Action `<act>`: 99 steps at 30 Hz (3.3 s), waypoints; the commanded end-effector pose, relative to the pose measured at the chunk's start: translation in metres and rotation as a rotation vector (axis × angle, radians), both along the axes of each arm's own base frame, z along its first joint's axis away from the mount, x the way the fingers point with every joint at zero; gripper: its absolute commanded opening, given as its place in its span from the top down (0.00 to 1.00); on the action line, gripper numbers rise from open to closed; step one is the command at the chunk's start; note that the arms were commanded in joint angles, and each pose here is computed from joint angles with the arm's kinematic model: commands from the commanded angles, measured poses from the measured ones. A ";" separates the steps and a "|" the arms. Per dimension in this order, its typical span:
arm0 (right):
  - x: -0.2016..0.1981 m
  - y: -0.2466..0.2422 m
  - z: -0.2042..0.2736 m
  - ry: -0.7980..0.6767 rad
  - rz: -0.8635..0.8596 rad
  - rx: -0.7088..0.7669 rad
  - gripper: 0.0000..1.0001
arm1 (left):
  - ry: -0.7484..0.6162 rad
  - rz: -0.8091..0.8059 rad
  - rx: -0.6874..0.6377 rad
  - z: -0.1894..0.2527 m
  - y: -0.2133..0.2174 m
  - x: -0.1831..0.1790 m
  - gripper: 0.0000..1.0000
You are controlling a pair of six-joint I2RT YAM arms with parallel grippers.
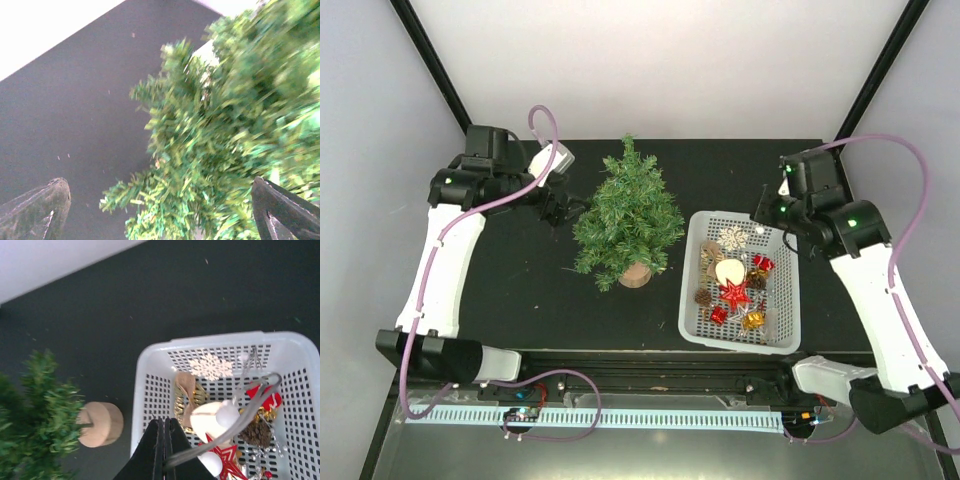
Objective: Decorate the small christmas tree
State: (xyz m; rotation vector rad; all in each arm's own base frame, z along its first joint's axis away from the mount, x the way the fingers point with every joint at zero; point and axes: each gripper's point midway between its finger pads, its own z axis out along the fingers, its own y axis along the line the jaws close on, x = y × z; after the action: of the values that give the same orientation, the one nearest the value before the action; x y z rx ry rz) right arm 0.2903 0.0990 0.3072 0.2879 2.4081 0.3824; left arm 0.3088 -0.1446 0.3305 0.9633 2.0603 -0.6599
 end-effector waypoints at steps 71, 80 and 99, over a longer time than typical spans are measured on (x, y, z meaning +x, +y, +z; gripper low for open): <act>-0.086 0.028 0.294 -0.683 0.250 0.553 0.99 | -0.444 -0.882 -0.231 0.114 -0.125 -0.214 0.01; -0.110 0.037 0.321 -0.734 0.346 0.659 0.99 | -0.472 -0.496 -0.149 0.116 -0.184 -0.149 0.01; -0.134 0.028 0.376 -0.862 0.350 0.816 0.99 | -0.268 -0.326 -0.196 0.083 -0.266 -0.144 0.03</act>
State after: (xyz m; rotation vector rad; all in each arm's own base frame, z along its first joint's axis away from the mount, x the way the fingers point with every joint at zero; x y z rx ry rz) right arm 0.1748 0.1303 0.6487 0.0482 1.4703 1.2712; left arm 0.1602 -0.3974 0.4173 1.2641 1.5460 -0.7820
